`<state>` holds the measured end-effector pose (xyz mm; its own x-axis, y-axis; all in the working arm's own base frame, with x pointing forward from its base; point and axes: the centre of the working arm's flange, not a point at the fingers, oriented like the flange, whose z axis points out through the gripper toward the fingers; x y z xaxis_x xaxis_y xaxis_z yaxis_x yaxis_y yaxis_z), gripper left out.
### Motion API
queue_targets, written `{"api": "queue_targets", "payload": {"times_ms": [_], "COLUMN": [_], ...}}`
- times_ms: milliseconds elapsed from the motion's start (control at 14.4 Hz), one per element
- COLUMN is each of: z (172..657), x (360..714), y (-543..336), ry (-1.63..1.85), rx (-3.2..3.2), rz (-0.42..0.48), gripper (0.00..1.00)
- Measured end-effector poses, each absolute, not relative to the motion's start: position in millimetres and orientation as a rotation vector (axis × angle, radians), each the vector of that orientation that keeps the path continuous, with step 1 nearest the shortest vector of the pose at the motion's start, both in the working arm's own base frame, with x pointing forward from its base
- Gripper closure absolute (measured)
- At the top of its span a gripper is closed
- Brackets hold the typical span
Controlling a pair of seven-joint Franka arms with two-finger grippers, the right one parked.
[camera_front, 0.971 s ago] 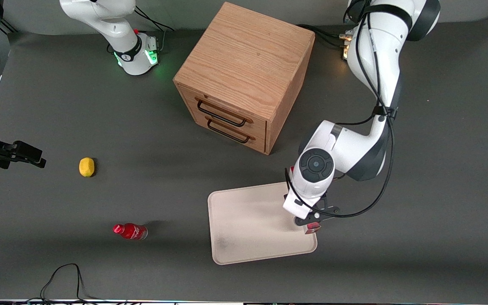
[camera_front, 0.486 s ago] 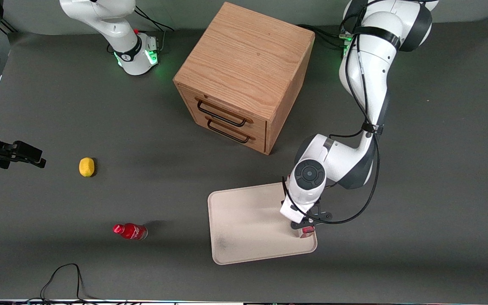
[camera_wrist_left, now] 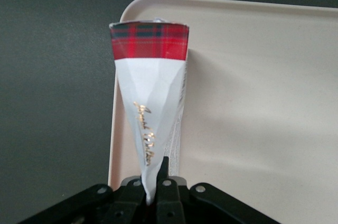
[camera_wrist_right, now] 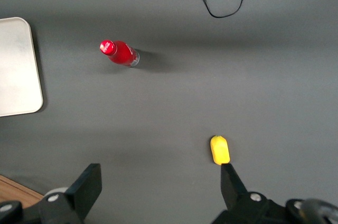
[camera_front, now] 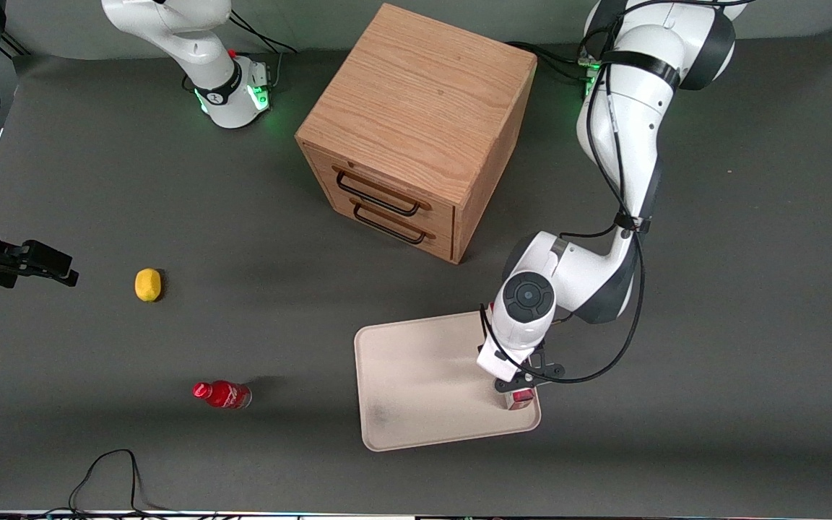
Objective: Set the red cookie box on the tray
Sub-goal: 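Lower the cookie box onto the tray and open the left gripper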
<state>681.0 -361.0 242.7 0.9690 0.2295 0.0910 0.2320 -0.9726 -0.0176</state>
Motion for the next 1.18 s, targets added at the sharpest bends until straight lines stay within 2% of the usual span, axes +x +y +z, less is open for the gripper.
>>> {"api": "queue_targets", "payload": {"times_ms": [208, 486, 555, 833, 1041, 1180], "z": [240.4, 238.3, 238.5, 251.1, 299.2, 356.6], "x": [681.8, 681.5, 681.5, 684.7, 683.9, 677.3], "y": [-358.6, -357.7, -357.7, -358.3, -353.7, -347.9], "ry": [-0.362, -0.361, -0.361, -0.366, -0.381, -0.381], "rx": [-3.085, -3.083, -3.083, -3.092, -3.076, -3.063], "rz": [-0.143, -0.142, -0.143, -0.169, -0.145, -0.125], "gripper": [0.92, 0.57, 0.43, 0.02, 0.00, 0.00]}}
